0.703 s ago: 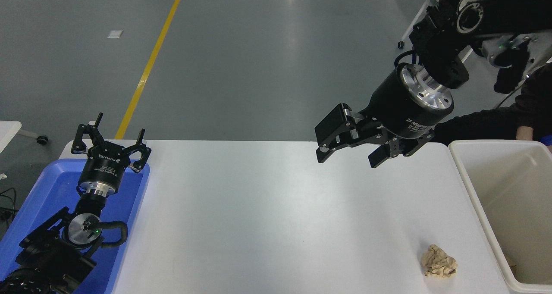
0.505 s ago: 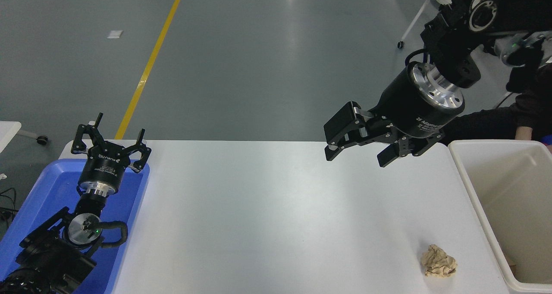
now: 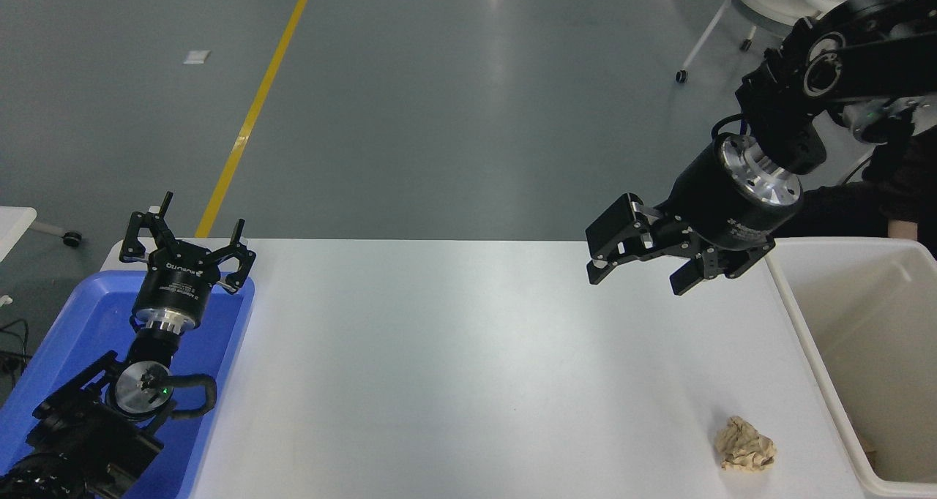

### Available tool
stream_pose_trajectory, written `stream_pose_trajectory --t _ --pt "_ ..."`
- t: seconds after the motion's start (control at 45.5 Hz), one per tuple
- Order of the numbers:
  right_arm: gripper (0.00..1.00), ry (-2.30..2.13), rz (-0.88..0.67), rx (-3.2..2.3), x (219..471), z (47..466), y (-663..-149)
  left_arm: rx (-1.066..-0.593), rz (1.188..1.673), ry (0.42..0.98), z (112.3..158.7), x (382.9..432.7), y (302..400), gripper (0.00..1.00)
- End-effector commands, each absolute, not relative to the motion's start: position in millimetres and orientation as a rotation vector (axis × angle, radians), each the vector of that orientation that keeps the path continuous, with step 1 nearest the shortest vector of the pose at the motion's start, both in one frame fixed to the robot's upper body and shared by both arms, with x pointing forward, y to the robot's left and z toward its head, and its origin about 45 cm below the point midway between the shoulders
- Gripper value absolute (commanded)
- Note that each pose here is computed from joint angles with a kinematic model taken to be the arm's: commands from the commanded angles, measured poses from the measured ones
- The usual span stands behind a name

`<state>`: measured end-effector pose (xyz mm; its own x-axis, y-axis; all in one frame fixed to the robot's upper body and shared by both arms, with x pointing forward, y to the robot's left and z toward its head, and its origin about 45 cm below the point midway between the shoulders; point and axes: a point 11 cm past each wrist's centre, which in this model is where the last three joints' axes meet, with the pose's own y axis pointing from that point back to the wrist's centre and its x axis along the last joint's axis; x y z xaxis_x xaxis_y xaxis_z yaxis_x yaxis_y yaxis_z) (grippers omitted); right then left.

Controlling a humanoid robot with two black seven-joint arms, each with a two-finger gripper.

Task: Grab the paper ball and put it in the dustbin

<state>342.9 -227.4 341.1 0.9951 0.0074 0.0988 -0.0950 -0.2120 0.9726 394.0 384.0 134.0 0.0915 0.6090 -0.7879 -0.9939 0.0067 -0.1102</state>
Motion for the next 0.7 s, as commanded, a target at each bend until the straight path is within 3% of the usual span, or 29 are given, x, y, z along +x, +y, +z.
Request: stream_pose_trajectory --t 0.0,0.242,0.352,0.549,0.681 --pt "1.0 -0.073 0.02 1.721 328.6 285.0 -310.5 -0.785 1.394 0.631 134.0 394.0 384.2 1.0" --pt "1.0 -0.068 -0.031 1.638 285.2 226.8 -407.4 -0.783 1.393 0.631 133.8 393.9 383.8 1.0" --pt "1.0 -0.079 -0.045 1.645 267.7 201.7 -421.3 -0.781 1.389 0.632 133.9 394.0 383.0 1.0" --pt "1.0 -0.196 -0.064 1.617 258.8 159.8 -447.1 -0.783 1.389 0.632 133.9 394.0 383.1 1.0" --pt "1.0 -0.214 -0.075 1.684 257.2 128.4 -428.1 -0.78 1.389 0.631 134.1 394.4 382.9 1.0"
